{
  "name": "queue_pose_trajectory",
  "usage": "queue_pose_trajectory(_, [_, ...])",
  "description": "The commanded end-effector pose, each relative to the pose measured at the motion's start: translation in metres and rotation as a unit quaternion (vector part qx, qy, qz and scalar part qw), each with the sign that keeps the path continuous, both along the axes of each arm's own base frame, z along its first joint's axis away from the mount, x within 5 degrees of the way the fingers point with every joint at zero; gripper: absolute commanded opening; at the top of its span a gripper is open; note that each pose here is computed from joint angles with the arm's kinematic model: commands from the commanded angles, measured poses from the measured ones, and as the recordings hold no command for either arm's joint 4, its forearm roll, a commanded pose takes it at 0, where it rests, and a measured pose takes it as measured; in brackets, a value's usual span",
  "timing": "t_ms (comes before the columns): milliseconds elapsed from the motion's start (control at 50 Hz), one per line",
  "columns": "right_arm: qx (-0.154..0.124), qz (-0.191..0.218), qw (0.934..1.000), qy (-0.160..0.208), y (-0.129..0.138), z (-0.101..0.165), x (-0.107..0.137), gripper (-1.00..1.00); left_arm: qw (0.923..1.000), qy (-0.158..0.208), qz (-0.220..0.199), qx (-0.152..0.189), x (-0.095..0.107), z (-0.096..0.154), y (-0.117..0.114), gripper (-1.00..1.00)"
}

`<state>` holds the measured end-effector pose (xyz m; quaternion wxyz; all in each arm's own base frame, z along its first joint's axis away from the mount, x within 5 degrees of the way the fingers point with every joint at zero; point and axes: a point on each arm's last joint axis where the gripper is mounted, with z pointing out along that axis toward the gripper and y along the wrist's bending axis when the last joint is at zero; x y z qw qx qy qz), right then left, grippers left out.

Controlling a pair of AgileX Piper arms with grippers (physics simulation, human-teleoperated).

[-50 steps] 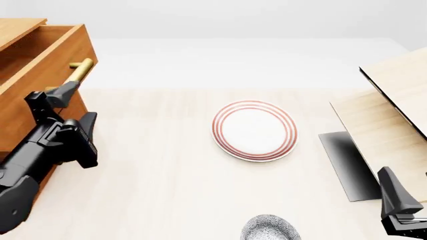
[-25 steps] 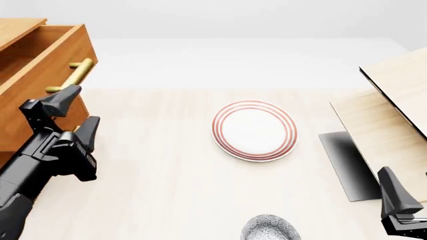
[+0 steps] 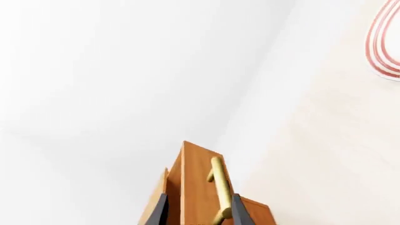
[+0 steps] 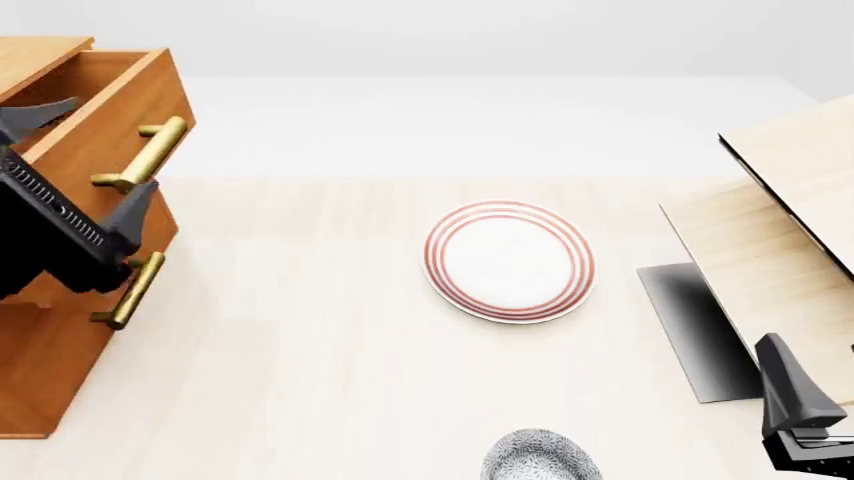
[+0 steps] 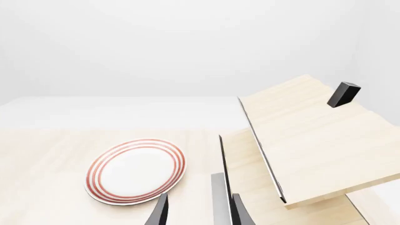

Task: Open the top drawer of the cabinet and put the bowl in it.

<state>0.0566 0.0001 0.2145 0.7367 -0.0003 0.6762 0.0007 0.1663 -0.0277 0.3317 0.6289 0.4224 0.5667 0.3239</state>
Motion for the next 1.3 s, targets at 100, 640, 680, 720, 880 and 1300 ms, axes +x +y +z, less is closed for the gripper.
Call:
queue_pose_trajectory(100, [0.0,0.0,1.0,0.0,0.0,0.0,0.0,1.0,0.9912,0.063,0.028,-0.113,-0.004,0.049,0.008,1.0])
queue_pose_trajectory(640, [0.0,0.0,1.0,0.0,0.0,0.0,0.0,1.0,0.938,0.158,0.083,-0.297,0.021,0.125,0.014,1.0])
queue_pose_trajectory(680, [-0.001,0.0,1.0,0.0,0.0,0.0,0.0,1.0,0.9274,0.175,0.081,-0.321,0.031,0.129,0.009,1.0])
queue_pose_trajectory(720, [0.0,0.0,1.0,0.0,0.0,0.0,0.0,1.0,0.923,0.181,0.084,-0.329,0.035,0.132,0.009,1.0])
queue_pose_trajectory(880, [0.0,0.0,1.0,0.0,0.0,0.0,0.0,1.0,0.9086,0.198,0.111,-0.351,0.049,0.138,0.015,1.0])
queue_pose_trajectory(1300, [0.0,0.0,1.0,0.0,0.0,0.0,0.0,1.0,0.8629,0.237,0.169,-0.413,0.079,0.15,0.027,1.0])
